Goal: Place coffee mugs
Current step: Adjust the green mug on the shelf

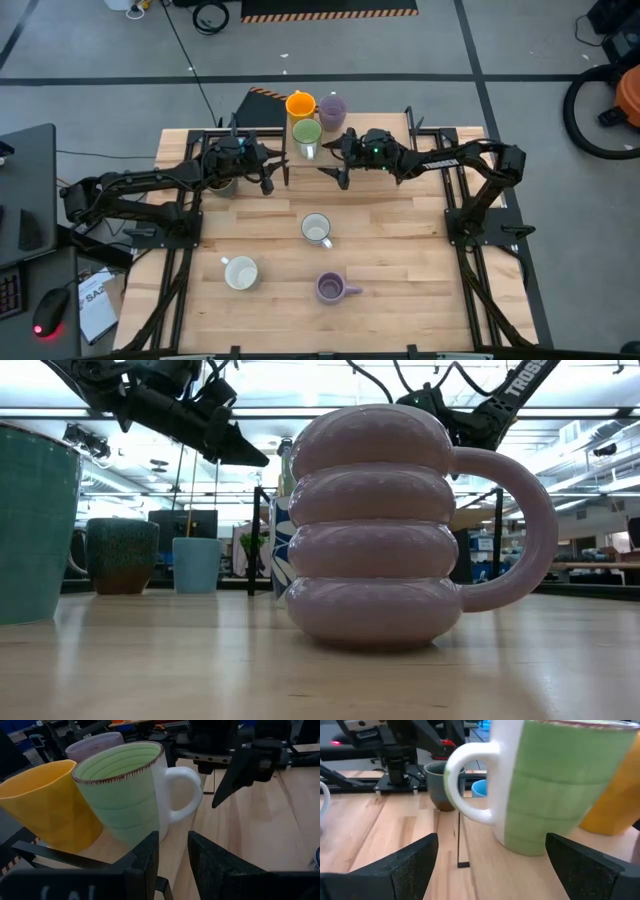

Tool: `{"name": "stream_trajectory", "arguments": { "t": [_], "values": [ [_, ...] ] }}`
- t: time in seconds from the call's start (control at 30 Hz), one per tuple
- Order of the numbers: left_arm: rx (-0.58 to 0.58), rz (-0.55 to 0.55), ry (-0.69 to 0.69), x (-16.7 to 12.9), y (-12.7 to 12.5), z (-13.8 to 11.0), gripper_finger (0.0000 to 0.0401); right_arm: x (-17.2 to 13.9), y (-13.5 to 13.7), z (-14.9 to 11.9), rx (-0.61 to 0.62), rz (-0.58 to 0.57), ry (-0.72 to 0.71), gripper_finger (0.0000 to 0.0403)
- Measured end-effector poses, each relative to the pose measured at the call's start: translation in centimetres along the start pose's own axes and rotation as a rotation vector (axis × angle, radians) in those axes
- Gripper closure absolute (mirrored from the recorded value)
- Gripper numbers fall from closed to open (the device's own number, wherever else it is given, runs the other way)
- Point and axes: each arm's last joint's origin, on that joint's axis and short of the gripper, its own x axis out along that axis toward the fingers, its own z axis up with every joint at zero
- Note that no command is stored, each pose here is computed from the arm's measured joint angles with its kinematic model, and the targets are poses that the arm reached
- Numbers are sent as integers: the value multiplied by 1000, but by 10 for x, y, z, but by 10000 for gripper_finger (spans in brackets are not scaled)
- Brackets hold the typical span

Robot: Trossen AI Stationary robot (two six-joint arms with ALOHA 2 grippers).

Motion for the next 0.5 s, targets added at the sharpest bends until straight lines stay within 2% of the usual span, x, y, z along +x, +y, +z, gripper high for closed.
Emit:
{"name": "stream_trajectory", "arguments": {
  "t": [0.27, 0.5],
  "values": [
    [0, 0, 0, 0, 0, 0, 291, -2, -8, -1, 27, -20, -2, 28],
    [-2, 0, 0, 0, 0, 0, 291, -2, -9, 9, 7, -11, -105, 28]
  ]
}}
